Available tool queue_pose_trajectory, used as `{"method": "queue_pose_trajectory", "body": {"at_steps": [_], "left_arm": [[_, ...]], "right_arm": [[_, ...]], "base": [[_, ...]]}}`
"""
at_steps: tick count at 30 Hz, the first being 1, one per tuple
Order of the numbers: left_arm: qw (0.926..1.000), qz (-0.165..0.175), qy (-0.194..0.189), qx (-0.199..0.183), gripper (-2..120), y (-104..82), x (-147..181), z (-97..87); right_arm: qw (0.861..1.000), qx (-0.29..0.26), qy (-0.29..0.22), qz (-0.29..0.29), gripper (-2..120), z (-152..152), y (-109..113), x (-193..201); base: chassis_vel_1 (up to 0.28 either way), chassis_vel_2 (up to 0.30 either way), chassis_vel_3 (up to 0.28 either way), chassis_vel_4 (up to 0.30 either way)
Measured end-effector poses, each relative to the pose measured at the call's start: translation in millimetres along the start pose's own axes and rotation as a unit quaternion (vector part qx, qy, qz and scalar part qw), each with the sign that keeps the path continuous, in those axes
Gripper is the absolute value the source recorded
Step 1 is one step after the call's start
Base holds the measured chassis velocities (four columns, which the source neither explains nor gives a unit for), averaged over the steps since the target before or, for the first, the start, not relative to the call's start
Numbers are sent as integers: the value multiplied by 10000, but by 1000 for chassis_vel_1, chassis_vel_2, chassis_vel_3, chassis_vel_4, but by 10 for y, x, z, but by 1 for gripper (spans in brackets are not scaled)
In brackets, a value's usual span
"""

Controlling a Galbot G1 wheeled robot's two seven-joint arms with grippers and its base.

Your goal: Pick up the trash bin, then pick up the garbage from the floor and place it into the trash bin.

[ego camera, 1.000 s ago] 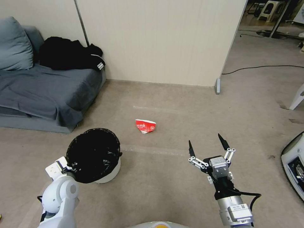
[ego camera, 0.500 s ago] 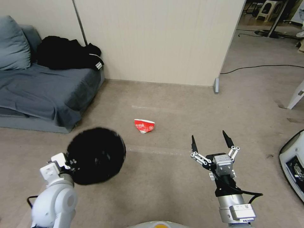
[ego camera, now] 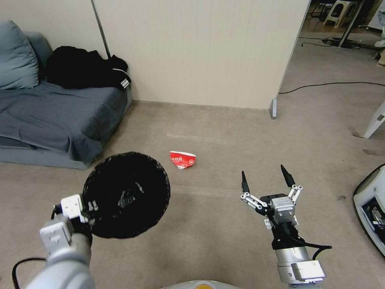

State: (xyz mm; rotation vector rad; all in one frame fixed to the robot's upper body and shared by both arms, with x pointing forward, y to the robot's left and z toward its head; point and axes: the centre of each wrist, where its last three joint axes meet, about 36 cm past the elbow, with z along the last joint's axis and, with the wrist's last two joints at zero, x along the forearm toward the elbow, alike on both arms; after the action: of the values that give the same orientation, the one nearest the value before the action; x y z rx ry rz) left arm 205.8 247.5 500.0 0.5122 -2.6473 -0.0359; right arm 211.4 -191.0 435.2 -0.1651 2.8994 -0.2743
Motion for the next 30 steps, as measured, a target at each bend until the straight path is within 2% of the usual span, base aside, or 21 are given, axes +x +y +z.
{"method": "queue_pose_trajectory", "body": {"at_steps": [1, 5, 8, 14, 30], "left_arm": [[10000, 0, 0, 0, 1, 0, 0, 0], [9978, 72, -644, -131, 1, -39, 79, 93], [9966, 76, -803, -178, 1, -71, 82, 119], [9970, 117, -746, -146, 1, -137, 80, 163], [9981, 32, -608, -138, 1, -134, 42, 193]], "right_arm": [[10000, 0, 0, 0, 100, 0, 0, 0], [10000, 14, -12, -65, 100, 13, 9, 5], [10000, 26, -14, -90, 100, 19, 10, 8], [9999, 44, -19, -99, 100, 22, 4, 9], [9999, 84, -35, -129, 100, 25, -12, 10]], "base": [[0, 0, 0, 0], [0, 0, 0, 0], [0, 0, 0, 0], [0, 0, 0, 0], [10, 8, 11, 10]]}}
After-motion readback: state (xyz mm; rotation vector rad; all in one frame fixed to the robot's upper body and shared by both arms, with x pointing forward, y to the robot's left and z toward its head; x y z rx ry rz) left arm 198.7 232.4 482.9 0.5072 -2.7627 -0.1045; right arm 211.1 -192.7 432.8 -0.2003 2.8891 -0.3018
